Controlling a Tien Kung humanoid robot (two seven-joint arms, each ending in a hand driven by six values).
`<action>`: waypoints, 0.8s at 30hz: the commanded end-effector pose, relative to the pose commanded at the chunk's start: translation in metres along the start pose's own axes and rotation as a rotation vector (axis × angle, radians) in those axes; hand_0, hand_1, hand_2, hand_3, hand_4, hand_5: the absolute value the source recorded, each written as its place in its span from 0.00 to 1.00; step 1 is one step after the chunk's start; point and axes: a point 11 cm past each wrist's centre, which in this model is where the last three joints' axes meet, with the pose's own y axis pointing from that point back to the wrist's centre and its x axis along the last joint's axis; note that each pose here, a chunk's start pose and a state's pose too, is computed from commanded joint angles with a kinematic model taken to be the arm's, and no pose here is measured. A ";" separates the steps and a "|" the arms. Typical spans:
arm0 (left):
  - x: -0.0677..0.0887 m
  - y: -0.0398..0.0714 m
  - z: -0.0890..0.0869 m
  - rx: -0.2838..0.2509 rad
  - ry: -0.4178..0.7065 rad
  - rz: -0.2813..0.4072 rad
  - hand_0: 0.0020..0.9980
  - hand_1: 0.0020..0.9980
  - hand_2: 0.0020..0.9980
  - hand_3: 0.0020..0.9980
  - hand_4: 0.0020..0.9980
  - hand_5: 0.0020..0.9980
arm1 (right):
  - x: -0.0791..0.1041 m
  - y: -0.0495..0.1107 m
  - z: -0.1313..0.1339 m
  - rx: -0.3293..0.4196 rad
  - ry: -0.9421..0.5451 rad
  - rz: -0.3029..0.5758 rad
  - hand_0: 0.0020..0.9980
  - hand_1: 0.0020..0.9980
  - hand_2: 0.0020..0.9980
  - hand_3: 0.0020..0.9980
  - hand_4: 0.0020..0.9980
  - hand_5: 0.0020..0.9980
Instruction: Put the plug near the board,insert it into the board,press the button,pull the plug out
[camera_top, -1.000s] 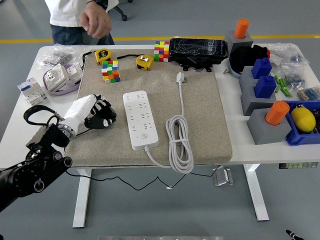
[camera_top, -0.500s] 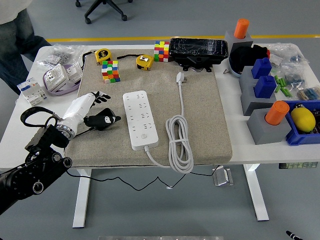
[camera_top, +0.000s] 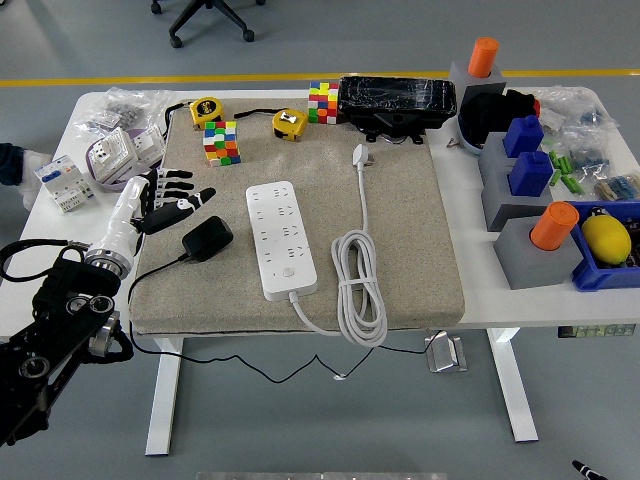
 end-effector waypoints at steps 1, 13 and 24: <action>0.001 0.000 0.001 -0.003 0.003 0.003 0.54 0.60 0.58 0.61 0.86 0.34 | 0.000 0.000 0.000 0.001 0.000 0.000 0.60 0.64 0.64 0.55 0.95 0.49; 0.019 -0.002 0.012 -0.023 0.036 0.040 0.53 0.60 0.57 0.60 0.82 0.34 | 0.002 0.000 -0.004 0.009 -0.007 0.008 0.60 0.64 0.64 0.55 0.95 0.49; 0.035 0.002 0.014 -0.022 0.051 0.062 0.53 0.60 0.58 0.60 0.81 0.33 | -0.003 -0.001 -0.013 0.027 0.005 -0.006 0.60 0.64 0.64 0.55 0.95 0.49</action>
